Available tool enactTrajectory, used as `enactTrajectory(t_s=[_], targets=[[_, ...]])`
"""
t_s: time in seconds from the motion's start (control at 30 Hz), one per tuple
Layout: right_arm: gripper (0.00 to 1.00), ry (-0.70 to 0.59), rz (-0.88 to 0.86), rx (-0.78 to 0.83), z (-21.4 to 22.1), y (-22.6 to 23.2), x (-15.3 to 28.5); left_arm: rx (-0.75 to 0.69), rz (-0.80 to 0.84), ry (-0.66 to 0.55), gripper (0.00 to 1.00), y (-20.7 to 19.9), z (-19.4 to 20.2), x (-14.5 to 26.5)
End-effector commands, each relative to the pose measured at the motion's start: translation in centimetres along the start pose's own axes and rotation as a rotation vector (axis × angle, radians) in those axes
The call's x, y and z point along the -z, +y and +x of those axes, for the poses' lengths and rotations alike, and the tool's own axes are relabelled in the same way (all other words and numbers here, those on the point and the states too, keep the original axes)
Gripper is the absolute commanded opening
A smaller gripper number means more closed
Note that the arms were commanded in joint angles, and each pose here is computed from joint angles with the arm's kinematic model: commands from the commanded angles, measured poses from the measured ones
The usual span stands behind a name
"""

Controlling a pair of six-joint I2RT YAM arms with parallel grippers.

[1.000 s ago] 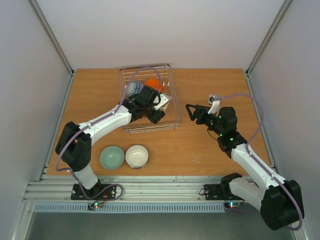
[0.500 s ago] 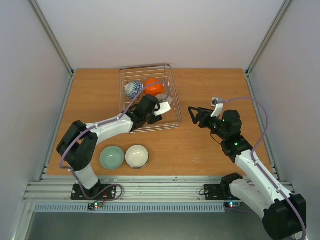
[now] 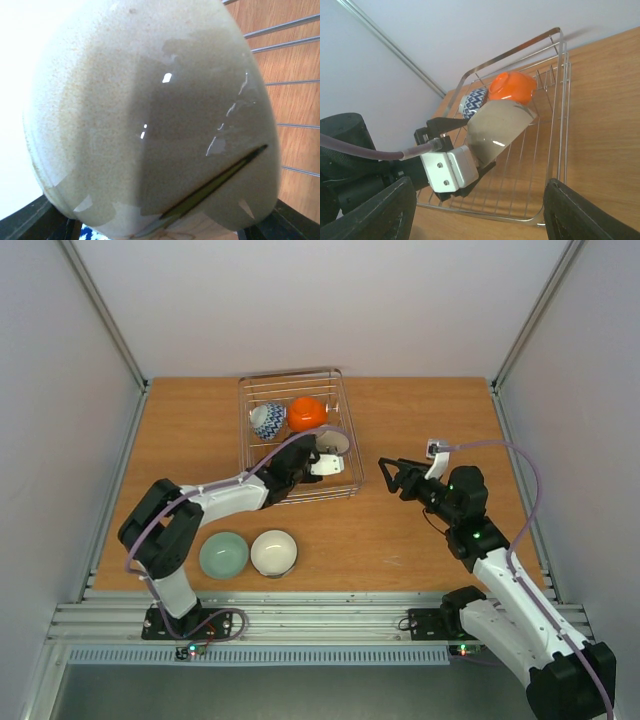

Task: Load the bowls into the dish rack

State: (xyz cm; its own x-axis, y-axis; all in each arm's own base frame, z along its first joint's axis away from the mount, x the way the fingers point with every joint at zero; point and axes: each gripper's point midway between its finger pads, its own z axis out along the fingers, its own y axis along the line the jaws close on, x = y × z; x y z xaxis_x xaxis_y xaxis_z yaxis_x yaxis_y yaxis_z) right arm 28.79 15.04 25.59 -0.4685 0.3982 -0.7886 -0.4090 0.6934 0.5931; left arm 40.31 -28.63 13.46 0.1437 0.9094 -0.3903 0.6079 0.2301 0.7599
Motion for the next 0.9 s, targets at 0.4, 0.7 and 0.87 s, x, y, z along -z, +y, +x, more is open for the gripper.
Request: enactTrajectory(t_s=[0.4, 0.7, 0.87], targets=[[0.70, 0.002, -0.021, -0.004, 0.4, 0.5, 0.7, -0.198, -0.165, -0.006, 0.01, 2.7, -0.7, -1.9], [0.70, -0.006, -0.028, -0.001, 0.2, 0.9, 1.2, -0.296, -0.187, -0.127, 0.01, 2.0, -0.4, -1.6], [0.69, -0.009, -0.036, -0.001, 0.2, 1.0, 1.3, -0.331, -0.206, -0.175, 0.01, 1.6, 0.0, -1.8]])
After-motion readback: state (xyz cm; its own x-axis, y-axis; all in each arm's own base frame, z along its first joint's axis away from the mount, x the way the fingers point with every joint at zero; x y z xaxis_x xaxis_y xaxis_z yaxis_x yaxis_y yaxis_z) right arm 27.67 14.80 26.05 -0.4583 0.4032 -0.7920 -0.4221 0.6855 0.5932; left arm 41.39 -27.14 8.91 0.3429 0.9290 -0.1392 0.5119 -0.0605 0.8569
